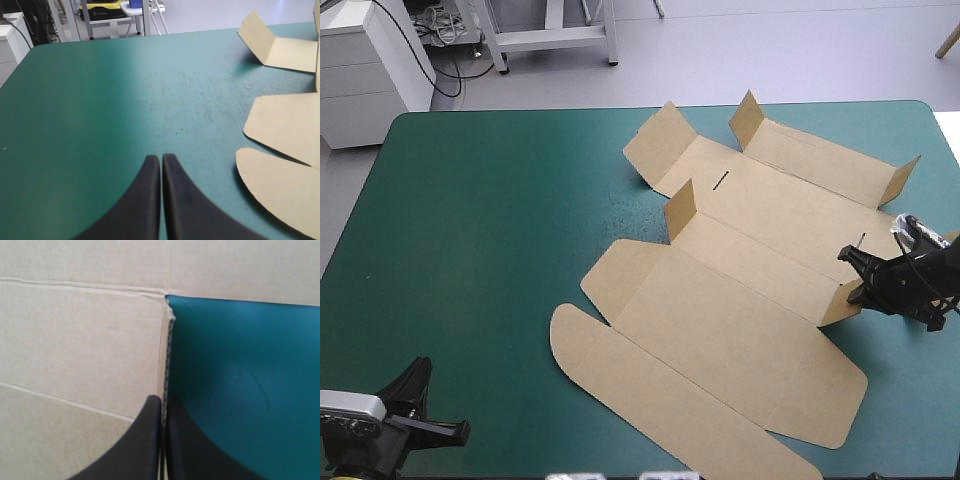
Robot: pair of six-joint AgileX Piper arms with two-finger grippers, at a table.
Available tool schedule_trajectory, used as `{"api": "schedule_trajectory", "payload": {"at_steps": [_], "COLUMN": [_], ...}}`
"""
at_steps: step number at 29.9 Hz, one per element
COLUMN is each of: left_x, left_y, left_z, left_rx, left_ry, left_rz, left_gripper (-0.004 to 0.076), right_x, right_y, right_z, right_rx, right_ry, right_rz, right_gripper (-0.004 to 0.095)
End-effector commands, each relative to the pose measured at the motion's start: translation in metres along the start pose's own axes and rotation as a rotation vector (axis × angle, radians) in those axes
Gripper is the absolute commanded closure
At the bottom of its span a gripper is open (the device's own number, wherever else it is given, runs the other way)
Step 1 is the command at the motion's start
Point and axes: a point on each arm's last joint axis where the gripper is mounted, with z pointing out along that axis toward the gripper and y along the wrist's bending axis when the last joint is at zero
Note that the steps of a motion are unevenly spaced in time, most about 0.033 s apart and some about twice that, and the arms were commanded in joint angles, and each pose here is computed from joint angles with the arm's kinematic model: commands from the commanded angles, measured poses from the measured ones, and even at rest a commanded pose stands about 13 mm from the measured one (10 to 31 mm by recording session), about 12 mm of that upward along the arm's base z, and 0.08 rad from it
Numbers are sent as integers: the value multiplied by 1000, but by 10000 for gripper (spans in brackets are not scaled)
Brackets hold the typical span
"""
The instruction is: Fold the box
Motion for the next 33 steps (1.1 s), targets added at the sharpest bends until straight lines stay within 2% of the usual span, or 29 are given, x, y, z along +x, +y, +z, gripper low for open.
{"api": "schedule_trajectory", "payload": {"at_steps": [1, 6, 13, 21, 24, 33], "left_x": [-12, -12, -12, -12, -12, -12], "left_y": [0, 0, 0, 0, 0, 0], "left_z": [-7, -7, -7, -7, -7, -7], "left_rx": [0, 0, 0, 0, 0, 0], "left_ry": [-112, -112, -112, -112, -112, -112], "left_rz": [-11, -15, -15, -15, -15, -15], "left_gripper": [731, 731, 731, 731, 731, 731], "right_x": [-5, -5, -8, -10, -11, 7], "right_y": [7, 34, 103, 186, 215, 285], "right_z": [-11, -16, -10, 24, 36, 65], "right_rx": [-39, -47, 1, 48, 79, 16], "right_ry": [-53, -64, -32, 74, 59, 16], "right_rz": [-64, -222, -547, -951, -1109, -1609], "right_gripper": [922, 922, 923, 924, 924, 930]}}
